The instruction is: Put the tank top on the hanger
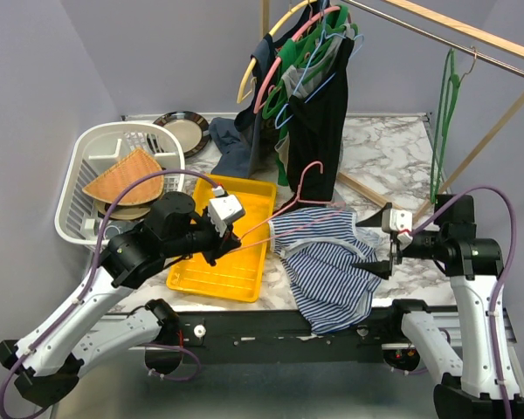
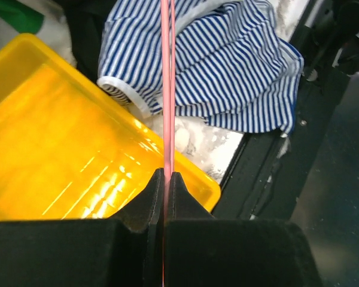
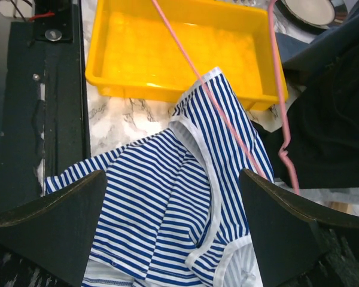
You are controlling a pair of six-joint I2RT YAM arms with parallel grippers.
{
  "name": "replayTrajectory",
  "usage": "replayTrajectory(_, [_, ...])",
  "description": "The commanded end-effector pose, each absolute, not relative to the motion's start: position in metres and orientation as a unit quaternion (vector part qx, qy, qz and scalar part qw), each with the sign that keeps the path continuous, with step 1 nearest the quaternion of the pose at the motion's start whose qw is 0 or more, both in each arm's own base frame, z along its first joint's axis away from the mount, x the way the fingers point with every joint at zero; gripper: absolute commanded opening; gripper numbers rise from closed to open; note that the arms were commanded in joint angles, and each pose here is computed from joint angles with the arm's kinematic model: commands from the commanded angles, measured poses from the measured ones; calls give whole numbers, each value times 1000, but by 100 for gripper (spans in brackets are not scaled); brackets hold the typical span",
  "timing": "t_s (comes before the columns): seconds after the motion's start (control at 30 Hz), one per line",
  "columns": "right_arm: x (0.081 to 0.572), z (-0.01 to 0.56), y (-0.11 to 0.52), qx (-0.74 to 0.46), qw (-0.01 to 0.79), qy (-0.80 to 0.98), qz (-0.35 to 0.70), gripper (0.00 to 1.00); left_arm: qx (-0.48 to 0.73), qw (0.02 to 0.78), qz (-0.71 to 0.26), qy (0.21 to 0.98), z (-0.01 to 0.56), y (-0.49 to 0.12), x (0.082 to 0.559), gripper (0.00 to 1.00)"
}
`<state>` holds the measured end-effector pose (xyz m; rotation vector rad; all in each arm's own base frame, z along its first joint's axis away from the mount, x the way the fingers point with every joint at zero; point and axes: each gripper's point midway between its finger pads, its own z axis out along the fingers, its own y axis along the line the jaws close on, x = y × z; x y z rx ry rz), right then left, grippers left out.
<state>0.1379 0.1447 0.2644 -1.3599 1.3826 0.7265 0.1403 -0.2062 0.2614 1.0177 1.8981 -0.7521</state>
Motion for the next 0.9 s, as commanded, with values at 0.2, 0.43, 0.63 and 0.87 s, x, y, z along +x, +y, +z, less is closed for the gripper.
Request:
replayTrajectory(0.2, [149, 273, 153, -535, 499, 575, 367, 99, 475, 350, -409, 696, 250, -247, 105, 0])
replayTrajectory(0.43, [144, 253, 158, -522, 462, 592, 404, 90, 478, 357, -435, 674, 259, -272, 108, 0])
replayTrajectory(0.63, [138, 239, 160, -522, 437, 605, 412, 64, 482, 361, -448, 661, 265, -288, 111, 0])
replayTrajectory(0.87, [135, 241, 151, -525, 411, 638, 386, 1, 472, 378, -440, 664, 266, -297, 124, 0])
